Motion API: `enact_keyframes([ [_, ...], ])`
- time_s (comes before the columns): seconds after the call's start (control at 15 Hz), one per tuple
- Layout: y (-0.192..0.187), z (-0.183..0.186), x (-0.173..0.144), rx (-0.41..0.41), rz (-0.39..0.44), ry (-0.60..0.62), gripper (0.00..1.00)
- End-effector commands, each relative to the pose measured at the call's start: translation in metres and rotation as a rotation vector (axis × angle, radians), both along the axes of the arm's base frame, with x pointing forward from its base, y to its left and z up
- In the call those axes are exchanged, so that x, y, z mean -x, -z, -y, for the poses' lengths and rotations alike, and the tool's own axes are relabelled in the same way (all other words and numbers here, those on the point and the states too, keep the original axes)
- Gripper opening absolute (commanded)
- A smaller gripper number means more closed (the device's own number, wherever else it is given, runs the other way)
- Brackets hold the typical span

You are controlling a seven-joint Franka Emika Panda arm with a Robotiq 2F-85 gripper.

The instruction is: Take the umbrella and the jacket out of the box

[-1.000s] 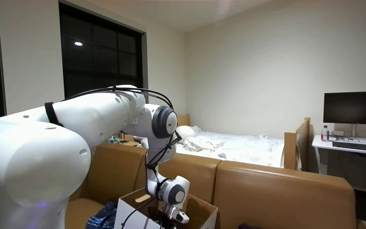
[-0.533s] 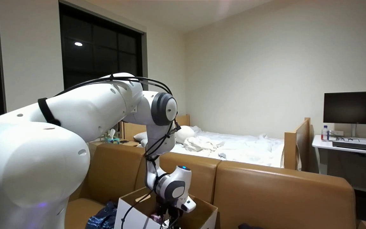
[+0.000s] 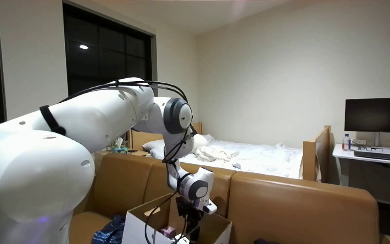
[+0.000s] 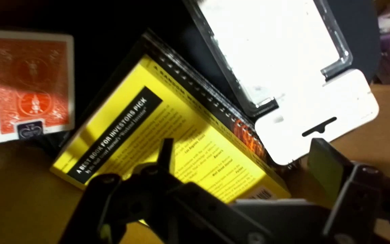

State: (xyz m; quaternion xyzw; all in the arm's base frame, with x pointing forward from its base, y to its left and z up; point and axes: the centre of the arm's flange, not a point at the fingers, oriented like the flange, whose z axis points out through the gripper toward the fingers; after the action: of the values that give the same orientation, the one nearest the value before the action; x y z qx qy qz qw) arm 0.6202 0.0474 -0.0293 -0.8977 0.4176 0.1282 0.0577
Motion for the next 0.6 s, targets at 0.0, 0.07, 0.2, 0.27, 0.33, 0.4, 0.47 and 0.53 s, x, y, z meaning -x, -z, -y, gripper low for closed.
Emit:
enact_keyframes([
  [0.0, 0.0, -0.012, -0.014, 0.006, -0.175, -0.113, 1.0],
  [0.07, 0.0, -0.02, -0.016, 0.023, -0.219, -0.153, 1.0],
  [0.2, 0.004, -0.034, -0.022, 0.053, -0.29, -0.246, 1.0],
  [0.27, 0.007, -0.04, -0.025, 0.065, -0.33, -0.287, 1.0],
  [0.33, 0.01, -0.046, -0.027, 0.068, -0.37, -0.33, 1.0],
  [0.4, 0.016, -0.052, -0.028, 0.082, -0.41, -0.368, 1.0],
  [0.47, 0.023, -0.058, -0.03, 0.093, -0.443, -0.409, 1.0],
  [0.53, 0.031, -0.064, -0.031, 0.118, -0.47, -0.45, 1.0],
])
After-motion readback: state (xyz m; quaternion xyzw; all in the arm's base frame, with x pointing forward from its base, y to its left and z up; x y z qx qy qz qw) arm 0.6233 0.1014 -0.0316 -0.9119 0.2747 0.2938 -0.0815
